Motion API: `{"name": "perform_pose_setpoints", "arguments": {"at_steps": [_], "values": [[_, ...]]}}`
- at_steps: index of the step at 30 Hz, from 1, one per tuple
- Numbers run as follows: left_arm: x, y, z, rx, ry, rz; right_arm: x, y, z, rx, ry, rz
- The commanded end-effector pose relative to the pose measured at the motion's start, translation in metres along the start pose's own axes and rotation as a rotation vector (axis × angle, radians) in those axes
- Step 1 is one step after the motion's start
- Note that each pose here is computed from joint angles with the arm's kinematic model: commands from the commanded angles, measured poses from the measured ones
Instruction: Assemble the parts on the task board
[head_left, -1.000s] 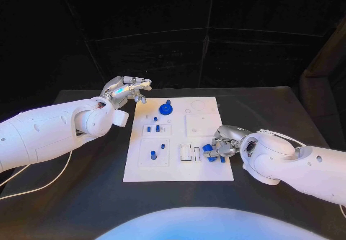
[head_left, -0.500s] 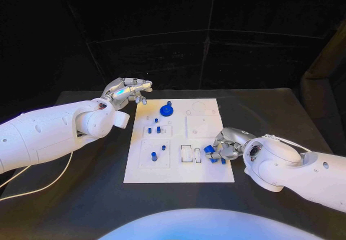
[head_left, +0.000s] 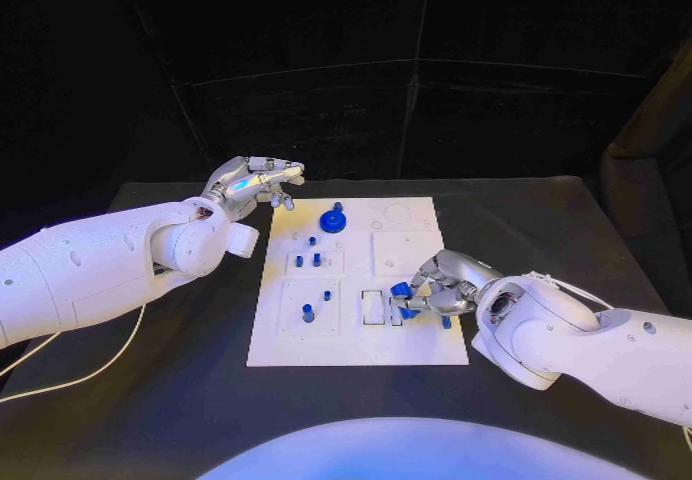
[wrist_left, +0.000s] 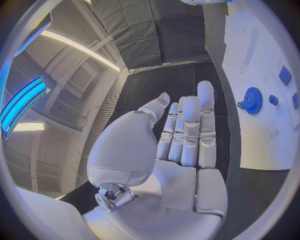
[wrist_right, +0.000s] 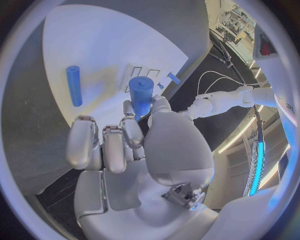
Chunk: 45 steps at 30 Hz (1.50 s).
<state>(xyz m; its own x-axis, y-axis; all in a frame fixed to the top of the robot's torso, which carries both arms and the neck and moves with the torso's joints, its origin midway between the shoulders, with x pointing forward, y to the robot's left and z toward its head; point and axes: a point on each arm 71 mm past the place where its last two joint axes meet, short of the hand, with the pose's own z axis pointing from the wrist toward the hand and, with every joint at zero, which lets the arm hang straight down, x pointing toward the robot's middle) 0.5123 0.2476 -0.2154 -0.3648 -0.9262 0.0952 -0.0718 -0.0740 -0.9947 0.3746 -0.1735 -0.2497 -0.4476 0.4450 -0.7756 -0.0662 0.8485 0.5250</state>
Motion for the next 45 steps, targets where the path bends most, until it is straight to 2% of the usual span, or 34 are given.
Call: {"name": "perform_pose_setpoints", "arguments": {"at_steps": [1,6,10,22,33,37,45], "values": [[0.0024,-0.001,0.0007,0.005,0.016,-0.01,0.005,0.005,0.004,-0.001,0.037,0.044],[0.0034,-0.0009,0.0009,0.005,0.018,-0.011,0.014,0.013,0.009,0.008,0.091,0.025],[0.0035,-0.0009,0.0009,0.006,0.018,-0.01,0.017,0.018,0.013,0.011,0.098,0.007],[0.0058,-0.0014,0.001,0.012,0.037,-0.019,0.019,0.025,0.025,0.006,0.05,-0.035],[0.0055,-0.0015,0.0006,0.011,0.037,-0.019,0.015,0.027,0.027,-0.006,-0.026,-0.054],[0.0055,-0.0015,0.0006,0.011,0.038,-0.019,0.015,0.028,0.027,-0.015,-0.024,-0.06],[0.0055,-0.0014,0.0004,0.01,0.037,-0.019,0.018,0.031,0.024,-0.046,0.018,-0.087]]}}
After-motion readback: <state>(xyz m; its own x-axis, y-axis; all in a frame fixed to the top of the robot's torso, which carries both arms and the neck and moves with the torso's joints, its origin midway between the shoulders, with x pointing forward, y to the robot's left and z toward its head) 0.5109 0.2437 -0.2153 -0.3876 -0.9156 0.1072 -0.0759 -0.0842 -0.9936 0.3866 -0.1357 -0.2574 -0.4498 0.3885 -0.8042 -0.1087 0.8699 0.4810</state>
